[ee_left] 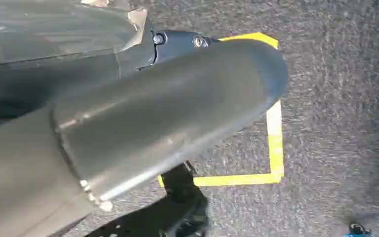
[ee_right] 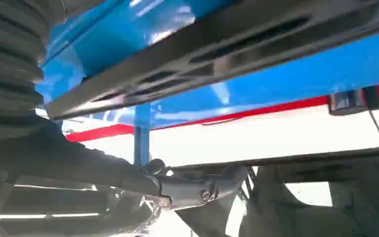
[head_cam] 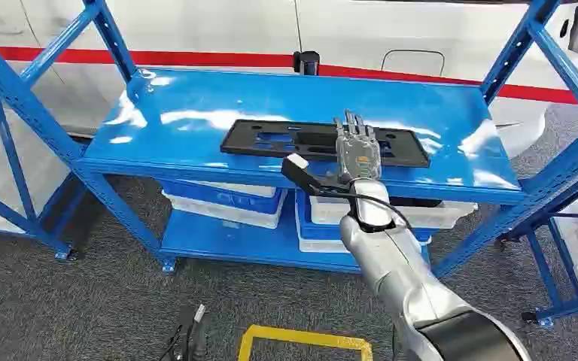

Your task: Take the parts from the cabinet and place them on the table.

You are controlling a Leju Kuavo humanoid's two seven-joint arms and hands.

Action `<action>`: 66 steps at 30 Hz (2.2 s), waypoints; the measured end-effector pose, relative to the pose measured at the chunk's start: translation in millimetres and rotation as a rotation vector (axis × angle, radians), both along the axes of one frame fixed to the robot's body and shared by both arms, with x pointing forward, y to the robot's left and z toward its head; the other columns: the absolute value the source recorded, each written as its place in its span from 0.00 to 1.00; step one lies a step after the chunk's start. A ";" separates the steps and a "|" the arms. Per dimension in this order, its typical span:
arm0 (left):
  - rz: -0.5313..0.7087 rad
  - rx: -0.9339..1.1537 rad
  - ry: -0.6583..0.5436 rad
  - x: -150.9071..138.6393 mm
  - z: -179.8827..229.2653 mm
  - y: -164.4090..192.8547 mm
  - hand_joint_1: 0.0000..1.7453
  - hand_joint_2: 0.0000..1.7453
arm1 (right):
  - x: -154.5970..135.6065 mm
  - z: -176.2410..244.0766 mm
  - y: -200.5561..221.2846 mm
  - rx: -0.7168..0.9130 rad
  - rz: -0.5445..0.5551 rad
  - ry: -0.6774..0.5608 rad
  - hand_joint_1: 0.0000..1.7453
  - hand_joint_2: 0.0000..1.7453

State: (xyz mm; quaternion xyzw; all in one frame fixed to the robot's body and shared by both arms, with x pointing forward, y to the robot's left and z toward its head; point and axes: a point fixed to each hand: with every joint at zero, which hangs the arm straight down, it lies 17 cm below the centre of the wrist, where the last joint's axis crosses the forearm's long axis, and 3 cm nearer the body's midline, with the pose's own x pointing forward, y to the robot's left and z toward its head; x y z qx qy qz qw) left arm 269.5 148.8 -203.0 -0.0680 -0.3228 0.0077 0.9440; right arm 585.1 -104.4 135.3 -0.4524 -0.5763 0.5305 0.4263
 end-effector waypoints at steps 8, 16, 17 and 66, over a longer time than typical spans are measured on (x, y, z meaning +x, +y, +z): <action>0.006 -0.002 -0.007 4.1 1.8 1.2 0.00 0.00 | -0.4 -0.4 2.0 0.001 0.001 0.005 0.00 1.00; 0.011 0.000 -0.004 2.8 0.7 3.4 0.00 0.00 | -0.6 -1.2 1.5 0.005 -0.002 0.009 0.00 1.00; 0.012 -0.001 -0.005 3.8 1.2 3.0 0.00 0.00 | -0.2 -0.6 1.4 0.005 -0.002 0.008 0.00 1.00; 0.037 0.030 0.031 2.3 -3.1 9.6 0.00 0.00 | -3.5 -27.4 -11.3 -0.050 -0.044 0.110 0.00 1.00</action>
